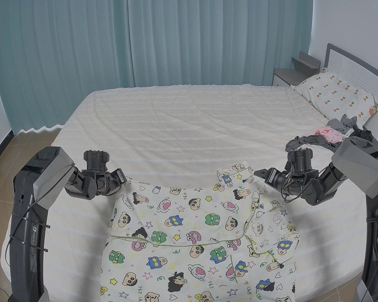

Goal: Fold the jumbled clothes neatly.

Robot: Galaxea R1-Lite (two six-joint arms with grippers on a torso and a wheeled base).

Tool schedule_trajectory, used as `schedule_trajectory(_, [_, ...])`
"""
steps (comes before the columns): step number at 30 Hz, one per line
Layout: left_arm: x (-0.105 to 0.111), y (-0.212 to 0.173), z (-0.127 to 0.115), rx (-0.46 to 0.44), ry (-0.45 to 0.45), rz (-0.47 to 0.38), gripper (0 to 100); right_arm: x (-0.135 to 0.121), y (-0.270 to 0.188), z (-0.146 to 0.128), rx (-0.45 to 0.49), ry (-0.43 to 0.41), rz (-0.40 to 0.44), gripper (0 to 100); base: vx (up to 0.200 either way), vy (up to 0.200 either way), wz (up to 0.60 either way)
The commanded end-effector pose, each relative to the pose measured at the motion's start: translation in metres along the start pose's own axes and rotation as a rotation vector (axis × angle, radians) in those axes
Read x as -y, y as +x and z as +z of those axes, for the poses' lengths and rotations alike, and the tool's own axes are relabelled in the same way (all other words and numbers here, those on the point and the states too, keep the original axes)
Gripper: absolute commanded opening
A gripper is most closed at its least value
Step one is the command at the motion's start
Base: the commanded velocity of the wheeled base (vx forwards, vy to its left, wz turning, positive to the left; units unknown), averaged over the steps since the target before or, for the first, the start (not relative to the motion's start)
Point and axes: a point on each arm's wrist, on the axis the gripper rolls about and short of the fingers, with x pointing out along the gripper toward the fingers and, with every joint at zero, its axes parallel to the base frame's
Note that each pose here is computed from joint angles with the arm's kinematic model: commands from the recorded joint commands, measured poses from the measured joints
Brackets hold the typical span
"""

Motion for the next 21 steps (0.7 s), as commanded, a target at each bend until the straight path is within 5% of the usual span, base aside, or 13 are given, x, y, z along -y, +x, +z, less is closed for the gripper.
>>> schedule_trajectory(1, [-0.003, 0.003, 0.002, 0.010, -0.006, 0.003, 0, 0.000, 0.000, 0.000, -0.001, 0.000, 0.000, 100, 0.000, 0.000, 0.00])
schedule_trajectory(21, [-0.007, 0.004, 0.015, 0.054, -0.033, 0.010, 0, 0.001, 0.000, -0.002, -0.006, -0.001, -0.005, 100, 0.000, 0.000, 0.00])
